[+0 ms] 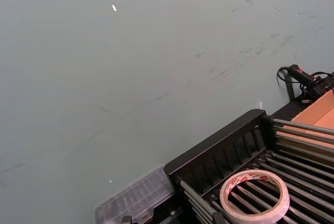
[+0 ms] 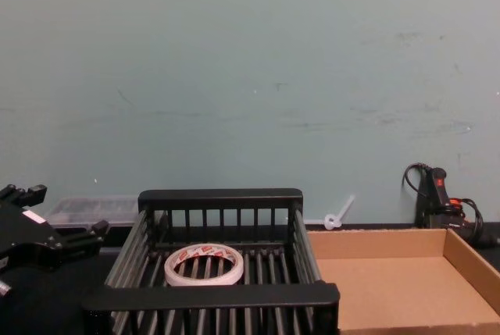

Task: Pick up the white tape and place it into the black box , Pick up the silver tape and place it into the brown box.

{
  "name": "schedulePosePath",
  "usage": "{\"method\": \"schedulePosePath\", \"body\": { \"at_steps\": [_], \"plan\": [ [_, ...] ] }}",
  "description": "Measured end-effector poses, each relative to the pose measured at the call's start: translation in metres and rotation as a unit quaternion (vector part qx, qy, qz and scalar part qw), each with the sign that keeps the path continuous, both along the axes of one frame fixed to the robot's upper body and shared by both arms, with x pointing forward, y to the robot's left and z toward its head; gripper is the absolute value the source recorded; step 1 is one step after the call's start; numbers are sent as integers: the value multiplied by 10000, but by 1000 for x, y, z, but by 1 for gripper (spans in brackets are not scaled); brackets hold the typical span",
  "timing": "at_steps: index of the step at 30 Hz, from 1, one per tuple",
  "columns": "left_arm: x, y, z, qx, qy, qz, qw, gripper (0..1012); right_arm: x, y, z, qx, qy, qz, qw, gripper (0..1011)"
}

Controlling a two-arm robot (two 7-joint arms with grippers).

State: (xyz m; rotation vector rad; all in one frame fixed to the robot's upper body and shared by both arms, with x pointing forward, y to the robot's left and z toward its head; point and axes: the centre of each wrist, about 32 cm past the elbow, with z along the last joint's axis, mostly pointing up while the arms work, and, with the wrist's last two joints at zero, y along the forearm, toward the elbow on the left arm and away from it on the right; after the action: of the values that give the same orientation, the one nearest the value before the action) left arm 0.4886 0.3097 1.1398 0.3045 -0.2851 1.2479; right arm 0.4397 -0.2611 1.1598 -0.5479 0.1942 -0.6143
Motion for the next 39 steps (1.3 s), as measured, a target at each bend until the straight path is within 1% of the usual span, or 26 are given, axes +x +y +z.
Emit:
{"method": "schedulePosePath", "body": {
  "at_steps": [2,5,12,15,17,18,19,21,22,25,26,27,28,29,30,33,39],
  "plan": [
    [0,0,0,0,0,0,10000,1001,0,0,0,1,0,0,10000,1002],
    [0,0,0,0,0,0,10000,1001,0,0,0,2,-1,0,10000,961],
    [0,0,0,0,0,0,10000,1001,0,0,0,8,-2,-1,10000,787],
    [0,0,0,0,0,0,10000,1001,0,0,0,10,-2,-2,10000,678],
    [0,0,0,0,0,0,10000,1001,0,0,0,10,-2,-2,10000,630],
    [0,0,0,0,0,0,10000,1001,0,0,0,11,-2,-2,10000,572],
    [0,0,0,0,0,0,10000,1002,0,0,0,12,-2,-2,10000,572],
    [0,0,0,0,0,0,10000,1001,0,0,0,13,-2,-2,10000,510],
    [0,0,0,0,0,0,10000,1001,0,0,0,14,-1,-2,10000,450],
    [0,0,0,0,0,0,10000,1001,0,0,0,15,0,-2,10000,387],
    [0,0,0,0,0,0,10000,1002,0,0,0,15,-1,-2,10000,332],
    [0,0,0,0,0,0,10000,1001,0,0,0,15,0,-2,10000,306],
    [0,0,0,0,0,0,10000,1001,0,0,0,15,-1,-2,10000,244],
    [0,0,0,0,0,0,10000,1001,0,0,0,15,0,-2,10000,244],
    [0,0,0,0,0,0,10000,1001,0,0,0,15,-1,-3,10000,207],
    [0,0,0,0,0,0,10000,1001,0,0,0,15,-1,-3,10000,158],
    [0,0,0,0,0,0,10000,1002,0,0,0,15,-1,-3,10000,150]
  ]
}}
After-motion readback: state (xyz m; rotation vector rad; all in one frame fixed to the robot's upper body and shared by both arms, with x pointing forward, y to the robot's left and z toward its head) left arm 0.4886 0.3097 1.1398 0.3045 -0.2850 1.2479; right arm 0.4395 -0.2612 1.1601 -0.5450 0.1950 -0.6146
